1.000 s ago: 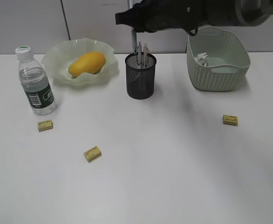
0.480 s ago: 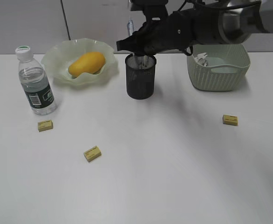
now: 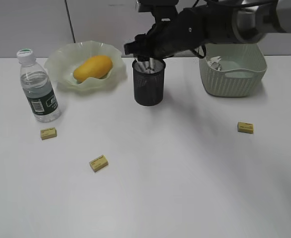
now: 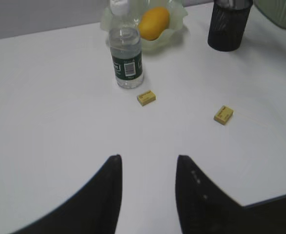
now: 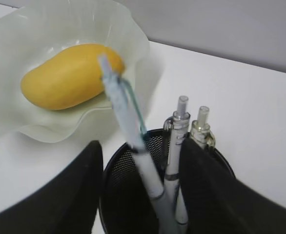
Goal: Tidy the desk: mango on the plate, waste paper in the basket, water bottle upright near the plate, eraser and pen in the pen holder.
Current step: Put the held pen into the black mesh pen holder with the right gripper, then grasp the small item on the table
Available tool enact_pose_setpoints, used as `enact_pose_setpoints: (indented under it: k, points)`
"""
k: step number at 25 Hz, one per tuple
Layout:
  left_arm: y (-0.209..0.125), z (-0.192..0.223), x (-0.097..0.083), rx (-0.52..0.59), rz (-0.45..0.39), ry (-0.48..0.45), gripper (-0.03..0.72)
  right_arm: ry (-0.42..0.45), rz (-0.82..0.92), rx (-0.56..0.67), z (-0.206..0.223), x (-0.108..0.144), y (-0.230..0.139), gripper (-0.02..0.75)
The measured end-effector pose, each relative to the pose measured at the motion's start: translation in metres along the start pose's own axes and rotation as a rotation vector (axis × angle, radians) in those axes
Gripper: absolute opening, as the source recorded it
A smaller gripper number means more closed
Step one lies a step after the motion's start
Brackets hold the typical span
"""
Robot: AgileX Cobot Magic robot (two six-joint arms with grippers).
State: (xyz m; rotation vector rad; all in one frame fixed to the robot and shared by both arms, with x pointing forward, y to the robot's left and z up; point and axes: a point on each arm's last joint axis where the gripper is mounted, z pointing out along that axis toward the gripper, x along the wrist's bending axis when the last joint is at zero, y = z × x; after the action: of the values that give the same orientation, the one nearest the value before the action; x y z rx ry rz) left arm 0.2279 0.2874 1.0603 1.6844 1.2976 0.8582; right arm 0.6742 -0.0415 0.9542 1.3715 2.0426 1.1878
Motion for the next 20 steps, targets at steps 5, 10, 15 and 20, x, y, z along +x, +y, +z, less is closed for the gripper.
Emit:
enact_pose_setpoints:
  k: [5,10,15,20]
  points:
    - [0.0,0.0,0.0,-0.003,0.002,0.002,0.288,-0.005,0.001,0.042,-0.016,0.003,0.02,0.418]
    - [0.0,0.0,0.0,-0.003,0.002,0.002,0.288,-0.014,-0.028,0.128,-0.044,0.006,0.042,0.418]
    - [0.0,0.0,0.0,-0.003,0.002,0.002,0.288,-0.032,-0.066,0.328,-0.078,0.008,0.05,0.418]
    - [0.0,0.0,0.0,-0.003,0.002,0.002,0.288,-0.053,-0.098,0.552,-0.104,0.006,0.042,0.418]
